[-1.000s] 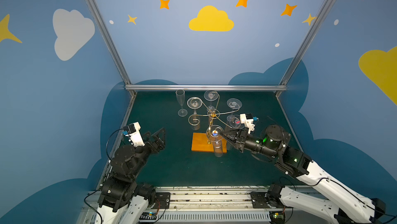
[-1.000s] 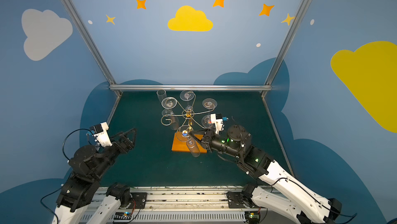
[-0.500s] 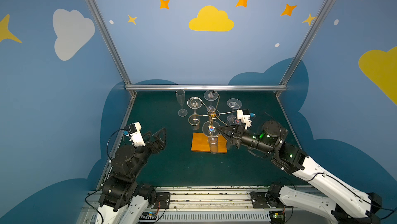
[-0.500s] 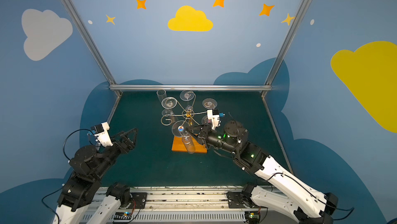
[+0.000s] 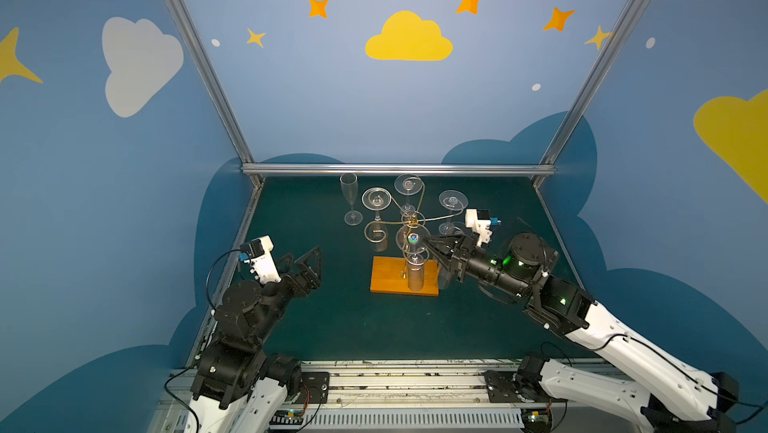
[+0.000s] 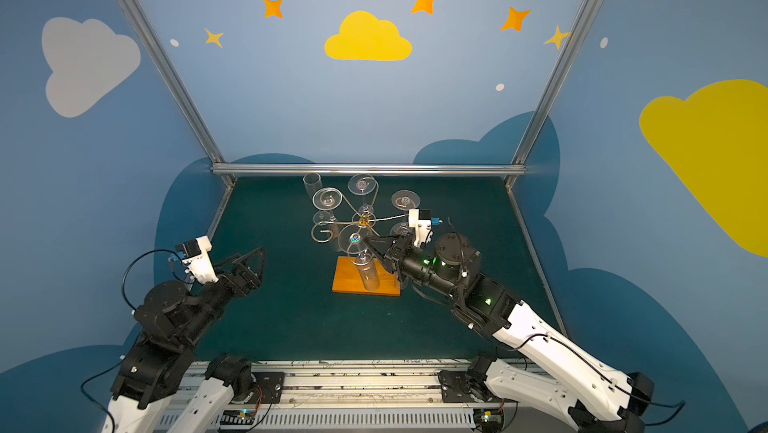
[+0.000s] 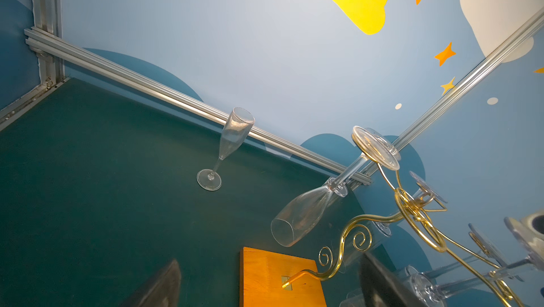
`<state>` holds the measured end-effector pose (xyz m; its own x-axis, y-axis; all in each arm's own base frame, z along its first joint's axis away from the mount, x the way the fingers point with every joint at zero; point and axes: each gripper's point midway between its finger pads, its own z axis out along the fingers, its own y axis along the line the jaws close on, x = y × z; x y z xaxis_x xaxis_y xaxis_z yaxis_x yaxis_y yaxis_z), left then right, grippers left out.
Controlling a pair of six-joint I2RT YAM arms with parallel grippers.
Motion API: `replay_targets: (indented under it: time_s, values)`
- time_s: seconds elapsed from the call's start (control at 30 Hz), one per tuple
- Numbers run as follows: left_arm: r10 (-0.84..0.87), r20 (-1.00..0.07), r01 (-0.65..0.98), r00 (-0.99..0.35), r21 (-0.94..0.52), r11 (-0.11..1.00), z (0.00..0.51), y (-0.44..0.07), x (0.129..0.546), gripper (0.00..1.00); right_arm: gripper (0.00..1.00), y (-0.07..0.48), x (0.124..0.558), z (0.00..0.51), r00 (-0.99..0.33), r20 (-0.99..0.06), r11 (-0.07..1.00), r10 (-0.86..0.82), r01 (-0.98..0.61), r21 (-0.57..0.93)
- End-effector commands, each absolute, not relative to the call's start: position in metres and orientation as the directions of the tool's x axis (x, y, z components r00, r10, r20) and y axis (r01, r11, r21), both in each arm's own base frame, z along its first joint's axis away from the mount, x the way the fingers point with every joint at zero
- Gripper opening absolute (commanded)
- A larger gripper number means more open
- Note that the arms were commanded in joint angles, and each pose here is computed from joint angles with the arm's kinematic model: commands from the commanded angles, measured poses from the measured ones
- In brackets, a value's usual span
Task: Take the wine glass off the wine glass rack
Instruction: 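Pull the glass out of the rack with the right gripper toward the robot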
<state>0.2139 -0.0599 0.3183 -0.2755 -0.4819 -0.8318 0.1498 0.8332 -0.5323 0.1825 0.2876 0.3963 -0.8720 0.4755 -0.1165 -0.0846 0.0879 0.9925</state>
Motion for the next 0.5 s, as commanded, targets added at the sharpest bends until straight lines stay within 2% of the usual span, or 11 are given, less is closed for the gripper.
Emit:
replay_targets:
  time_s: [0.0, 0.47]
  values:
    - [-0.487, -0.833, 0.170, -0.264, -0.537, 0.826, 0.322, -0.062, 0.214, 0.93, 0.00, 0.277, 0.183, 0.417, -0.847, -0.084, -0.012, 0.525, -0.106, 0.994]
    - [-0.498, -0.826, 0.159, -0.264, -0.547, 0.822, 0.320, -0.060, 0.213, 0.93, 0.00, 0.251, 0.172, 0.403, -0.832, -0.041, -0.024, 0.553, -0.065, 0.998]
